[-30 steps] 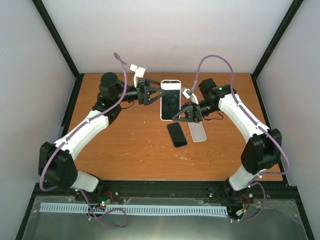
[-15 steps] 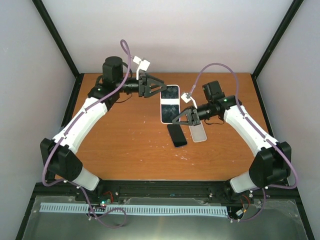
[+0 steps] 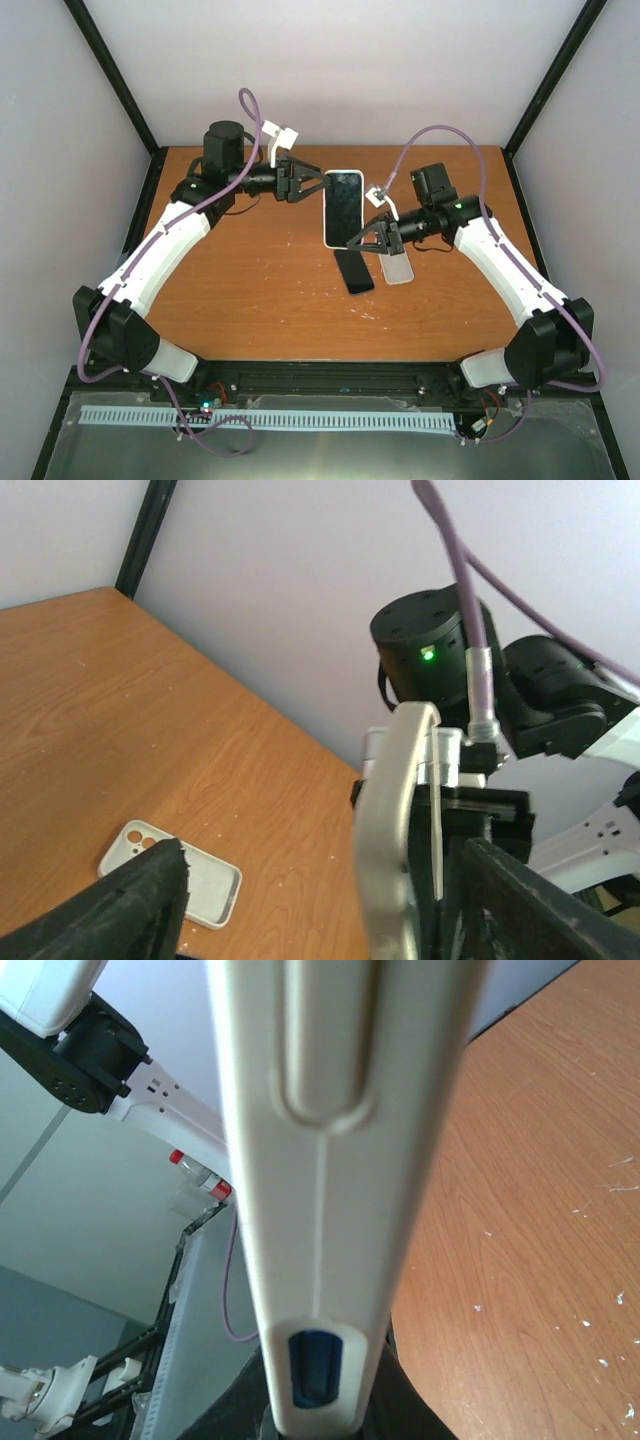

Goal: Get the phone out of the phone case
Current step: Adjust the phone, then remove the phone case from the phone.

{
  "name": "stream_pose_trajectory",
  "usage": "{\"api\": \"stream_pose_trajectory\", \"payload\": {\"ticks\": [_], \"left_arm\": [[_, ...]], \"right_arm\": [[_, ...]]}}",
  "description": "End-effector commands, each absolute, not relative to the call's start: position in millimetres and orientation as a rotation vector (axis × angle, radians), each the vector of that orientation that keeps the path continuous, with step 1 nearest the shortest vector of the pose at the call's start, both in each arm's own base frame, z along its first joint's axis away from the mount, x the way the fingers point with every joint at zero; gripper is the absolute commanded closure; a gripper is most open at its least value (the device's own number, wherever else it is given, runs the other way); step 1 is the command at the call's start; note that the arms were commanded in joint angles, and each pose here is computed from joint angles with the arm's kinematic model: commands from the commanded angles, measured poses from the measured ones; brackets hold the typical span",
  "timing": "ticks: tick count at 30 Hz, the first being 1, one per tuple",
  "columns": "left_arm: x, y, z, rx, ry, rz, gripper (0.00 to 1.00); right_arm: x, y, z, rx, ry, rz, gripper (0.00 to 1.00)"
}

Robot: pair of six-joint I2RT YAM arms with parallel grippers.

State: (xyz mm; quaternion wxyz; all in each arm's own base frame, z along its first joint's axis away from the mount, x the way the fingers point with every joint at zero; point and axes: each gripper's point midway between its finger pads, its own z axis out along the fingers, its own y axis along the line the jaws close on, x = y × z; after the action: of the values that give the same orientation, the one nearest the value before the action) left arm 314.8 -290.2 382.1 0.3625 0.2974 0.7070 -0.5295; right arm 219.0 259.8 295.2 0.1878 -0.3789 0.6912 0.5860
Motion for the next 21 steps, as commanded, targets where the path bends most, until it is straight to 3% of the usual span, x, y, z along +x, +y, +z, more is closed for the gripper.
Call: {"api": "stream_pose_trajectory", "payload": {"ticks": [1, 6, 13, 21], "left_arm": [[306.3, -292.4, 375.6, 0.800, 1.823, -1.404, 0.29], [280.8, -297.6, 388.9, 0.934, 1.724, -1.568, 0.43], [271.5, -299.3, 386.8, 0.992, 1.707, -1.650, 0.70], [271.8, -301.3, 386.3, 1.002, 1.708, -1.690, 0.72]], "right_arm": [[210.2, 259.6, 308.2, -1.136, 1.832, 1.630, 0.97], [202.9, 261.7, 305.5, -1.168, 1.822, 1.636, 0.97], [201.0, 263.1, 305.2, -1.178, 1.819, 1.643, 0.97], [198.6, 263.4, 303.6, -1.191, 1.819, 1.636, 0.97]]}}
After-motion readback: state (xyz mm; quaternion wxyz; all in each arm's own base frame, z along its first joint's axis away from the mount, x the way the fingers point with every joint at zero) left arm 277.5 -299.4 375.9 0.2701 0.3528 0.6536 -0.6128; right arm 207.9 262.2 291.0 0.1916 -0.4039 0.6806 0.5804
